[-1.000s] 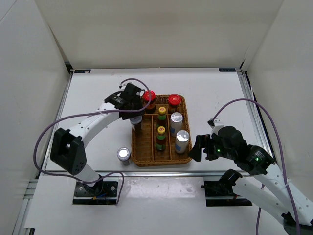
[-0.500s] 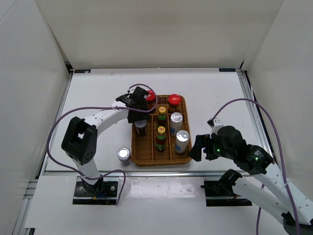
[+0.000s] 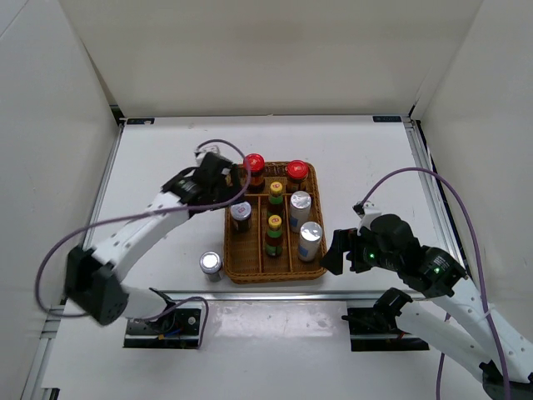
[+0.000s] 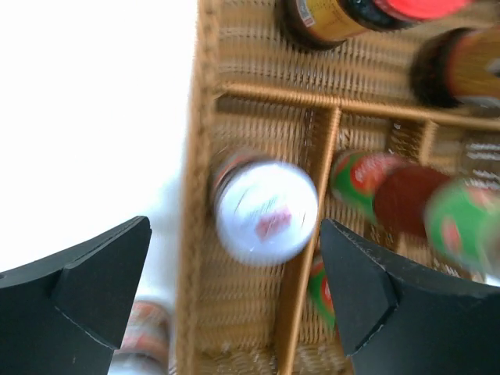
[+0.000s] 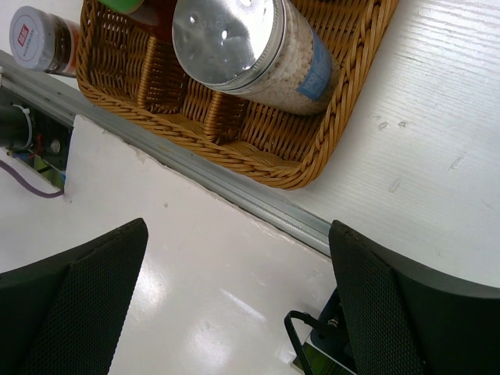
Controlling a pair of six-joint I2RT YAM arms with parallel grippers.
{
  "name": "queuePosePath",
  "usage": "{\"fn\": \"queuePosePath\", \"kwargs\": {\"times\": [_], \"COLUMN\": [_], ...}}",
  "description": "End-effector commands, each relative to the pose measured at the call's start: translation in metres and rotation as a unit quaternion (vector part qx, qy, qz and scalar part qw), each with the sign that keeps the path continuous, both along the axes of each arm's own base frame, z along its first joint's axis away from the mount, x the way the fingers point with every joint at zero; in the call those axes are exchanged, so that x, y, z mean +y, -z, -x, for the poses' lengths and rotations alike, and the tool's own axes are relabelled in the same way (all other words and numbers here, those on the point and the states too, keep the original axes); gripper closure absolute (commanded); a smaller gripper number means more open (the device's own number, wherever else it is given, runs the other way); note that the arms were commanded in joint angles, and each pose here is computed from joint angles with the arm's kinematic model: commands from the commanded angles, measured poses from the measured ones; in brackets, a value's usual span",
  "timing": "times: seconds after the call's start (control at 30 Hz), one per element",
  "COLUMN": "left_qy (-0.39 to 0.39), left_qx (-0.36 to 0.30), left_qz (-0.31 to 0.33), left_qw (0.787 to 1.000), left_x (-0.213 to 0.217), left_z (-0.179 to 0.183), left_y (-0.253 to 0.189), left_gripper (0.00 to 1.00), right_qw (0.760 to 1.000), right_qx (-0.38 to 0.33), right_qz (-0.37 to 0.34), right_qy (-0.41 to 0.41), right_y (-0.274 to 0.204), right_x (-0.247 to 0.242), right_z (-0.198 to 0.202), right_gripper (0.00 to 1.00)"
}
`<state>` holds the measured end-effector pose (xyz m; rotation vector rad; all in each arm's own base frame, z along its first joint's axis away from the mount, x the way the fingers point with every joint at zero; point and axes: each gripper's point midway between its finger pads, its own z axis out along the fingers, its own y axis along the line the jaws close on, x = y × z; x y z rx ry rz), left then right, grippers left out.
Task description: Organize the condiment bottles
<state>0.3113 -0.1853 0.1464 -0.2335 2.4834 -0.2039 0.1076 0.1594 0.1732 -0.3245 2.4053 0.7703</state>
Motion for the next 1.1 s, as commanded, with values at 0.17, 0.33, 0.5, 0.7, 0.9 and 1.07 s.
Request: {"fn": "queuePosePath", "kwargs": {"times": [0.17,0.33,0.5,0.7,0.9,1.07], "left_qy": [-0.027,-0.026,-0.051,-0.051,-0.033,-0.024], "left_qx": [0.004,0.114,0.139,0.163,0.101,0.039], "left_qz": [0.062,0.069,0.074,0.064,0.087,0.090], "left_qw": [0.998,0.991,0.986,0.983,0.990,0.995], "left_x": [0.052,0.056,0.059,0.058,0.049,0.047], "left_z": [0.103,0.152,0.163,0.168,0.146,0.124], "left_y": [-0.011,0.052,0.068,0.080,0.036,-0.031], "left_gripper": [0.00,0.00,0.00,0.06,0.66,0.89], "right_qw": [1.000,1.000,1.000,1.000,1.000,1.000], "right_qx": [-0.013,-0.006,-0.004,-0.004,-0.004,-0.004], "right_qz": [-0.017,-0.015,-0.017,-0.017,-0.017,-0.017], "right_qy": [-0.002,-0.005,-0.009,-0.009,-0.009,-0.009], "right_y": [-0.005,-0.003,-0.003,-0.003,-0.003,-0.003], "right_x": [0.004,0.006,0.007,0.007,0.007,0.007], "right_z": [-0.002,-0.002,0.000,0.000,0.000,0.000], "right_gripper": [0.00,0.00,0.00,0.00,0.00,0.00]}}
